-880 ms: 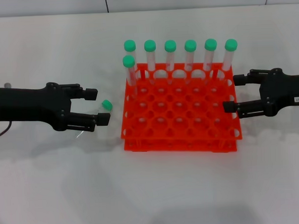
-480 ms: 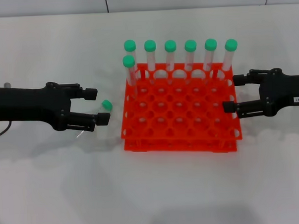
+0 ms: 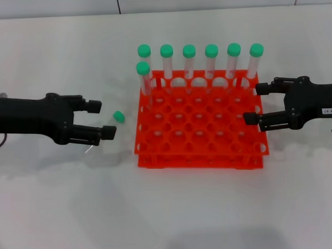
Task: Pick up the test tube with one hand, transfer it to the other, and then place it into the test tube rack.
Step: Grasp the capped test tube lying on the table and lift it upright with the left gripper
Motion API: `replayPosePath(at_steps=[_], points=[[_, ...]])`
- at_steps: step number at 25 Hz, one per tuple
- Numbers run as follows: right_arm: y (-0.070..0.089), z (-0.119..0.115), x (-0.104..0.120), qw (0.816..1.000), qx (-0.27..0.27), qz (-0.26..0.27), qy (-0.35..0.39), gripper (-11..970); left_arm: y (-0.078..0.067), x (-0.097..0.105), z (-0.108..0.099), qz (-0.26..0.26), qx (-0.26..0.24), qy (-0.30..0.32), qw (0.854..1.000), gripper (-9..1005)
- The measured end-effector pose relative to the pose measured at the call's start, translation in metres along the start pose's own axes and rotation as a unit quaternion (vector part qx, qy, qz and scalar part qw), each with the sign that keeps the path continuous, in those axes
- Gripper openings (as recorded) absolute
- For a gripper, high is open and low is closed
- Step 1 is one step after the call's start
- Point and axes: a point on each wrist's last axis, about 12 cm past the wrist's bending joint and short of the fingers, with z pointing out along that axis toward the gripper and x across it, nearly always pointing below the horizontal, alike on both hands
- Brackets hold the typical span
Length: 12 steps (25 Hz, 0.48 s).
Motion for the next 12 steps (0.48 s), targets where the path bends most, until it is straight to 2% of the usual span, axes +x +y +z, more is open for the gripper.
replayPosePath(at_steps=[12], points=[[0.001, 0.004, 0.000, 1.000, 0.004, 0.003, -0.006, 870, 0.019, -0.022, -0.015, -0.077, -0.038, 0.106, 0.991, 827]])
